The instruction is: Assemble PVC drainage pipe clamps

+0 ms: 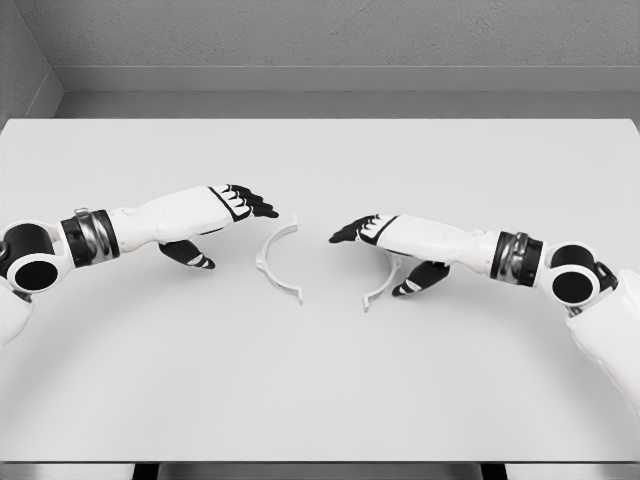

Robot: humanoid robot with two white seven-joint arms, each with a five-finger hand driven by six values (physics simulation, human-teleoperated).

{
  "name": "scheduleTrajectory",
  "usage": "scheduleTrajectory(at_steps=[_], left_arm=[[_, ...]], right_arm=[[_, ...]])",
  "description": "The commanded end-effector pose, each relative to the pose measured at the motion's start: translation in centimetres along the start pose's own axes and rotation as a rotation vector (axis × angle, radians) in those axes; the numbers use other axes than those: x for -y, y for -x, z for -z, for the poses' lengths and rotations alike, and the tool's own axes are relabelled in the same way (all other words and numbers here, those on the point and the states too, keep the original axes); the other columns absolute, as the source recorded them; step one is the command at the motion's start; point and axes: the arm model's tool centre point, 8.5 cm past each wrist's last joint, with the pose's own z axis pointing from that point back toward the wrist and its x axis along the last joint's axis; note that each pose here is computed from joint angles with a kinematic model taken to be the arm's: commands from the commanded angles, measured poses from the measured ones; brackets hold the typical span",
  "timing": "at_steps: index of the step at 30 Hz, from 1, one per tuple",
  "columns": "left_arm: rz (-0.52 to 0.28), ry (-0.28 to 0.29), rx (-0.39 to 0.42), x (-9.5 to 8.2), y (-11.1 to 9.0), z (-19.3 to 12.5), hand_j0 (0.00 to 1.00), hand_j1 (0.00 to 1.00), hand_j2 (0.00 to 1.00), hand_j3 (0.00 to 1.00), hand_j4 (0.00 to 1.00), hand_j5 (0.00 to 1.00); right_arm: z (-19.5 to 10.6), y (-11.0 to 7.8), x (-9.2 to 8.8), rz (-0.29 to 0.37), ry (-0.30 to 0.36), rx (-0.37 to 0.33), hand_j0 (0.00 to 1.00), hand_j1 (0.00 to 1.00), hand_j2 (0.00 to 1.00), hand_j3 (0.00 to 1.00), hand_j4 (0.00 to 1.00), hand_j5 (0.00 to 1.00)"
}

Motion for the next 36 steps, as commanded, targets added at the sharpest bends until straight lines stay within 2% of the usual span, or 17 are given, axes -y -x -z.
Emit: scheduleTrajectory(at_steps=[1, 3, 5, 16, 22, 28, 34, 36], left_arm=[[-0.006, -0.006, -0.001, -0.1, 0.0, 0.0, 1.00, 1.00, 1.00, 1.00, 1.00, 1.00], [0.001, -0.008, -0.001, -0.4, 0.1, 0.0, 1.00, 1.00, 1.00, 1.00, 1.00, 1.00], [0.000, -0.009, -0.002, -0.4, 0.1, 0.0, 1.00, 1.00, 1.00, 1.00, 1.00, 1.00], [-0.009, -0.021, 0.020, -0.4, -0.5, 1.0, 1.00, 1.00, 1.00, 1.00, 1.00, 1.00], [-0.004, -0.027, 0.022, -0.7, -0.5, 1.1, 1.00, 1.00, 1.00, 1.00, 1.00, 1.00], [-0.011, -0.033, 0.022, -0.9, -0.3, 1.5, 1.00, 1.00, 1.00, 1.00, 1.00, 1.00], [-0.017, -0.032, 0.012, -0.8, 0.0, 1.6, 1.00, 1.00, 1.00, 1.00, 1.00, 1.00], [-0.014, -0.035, 0.012, -1.1, 0.1, 1.6, 1.00, 1.00, 1.00, 1.00, 1.00, 1.00]], right_arm=[[0.0, 0.0, 0.1, 0.007, 0.006, 0.002, 1.00, 1.00, 1.00, 1.00, 1.00, 1.00], [0.1, 0.0, 0.2, 0.005, 0.008, 0.003, 1.00, 1.00, 1.00, 1.00, 1.00, 1.00], [1.4, -0.7, 0.3, 0.011, 0.026, 0.034, 1.00, 1.00, 1.00, 1.00, 1.00, 1.00], [2.9, -1.4, 0.1, 0.005, 0.029, 0.056, 1.00, 1.00, 1.00, 1.00, 1.00, 1.00], [2.4, -1.3, 0.4, -0.002, 0.032, 0.047, 1.00, 1.00, 1.00, 1.00, 1.00, 1.00], [-3.5, 1.2, 4.6, -0.049, 0.138, -0.076, 1.00, 1.00, 1.00, 1.00, 1.00, 1.00], [-4.2, 2.0, 7.2, -0.100, 0.154, -0.118, 1.00, 1.00, 1.00, 1.00, 1.00, 1.00], [-4.1, 2.4, 6.8, -0.091, 0.146, -0.128, 1.00, 1.00, 1.00, 1.00, 1.00, 1.00]])
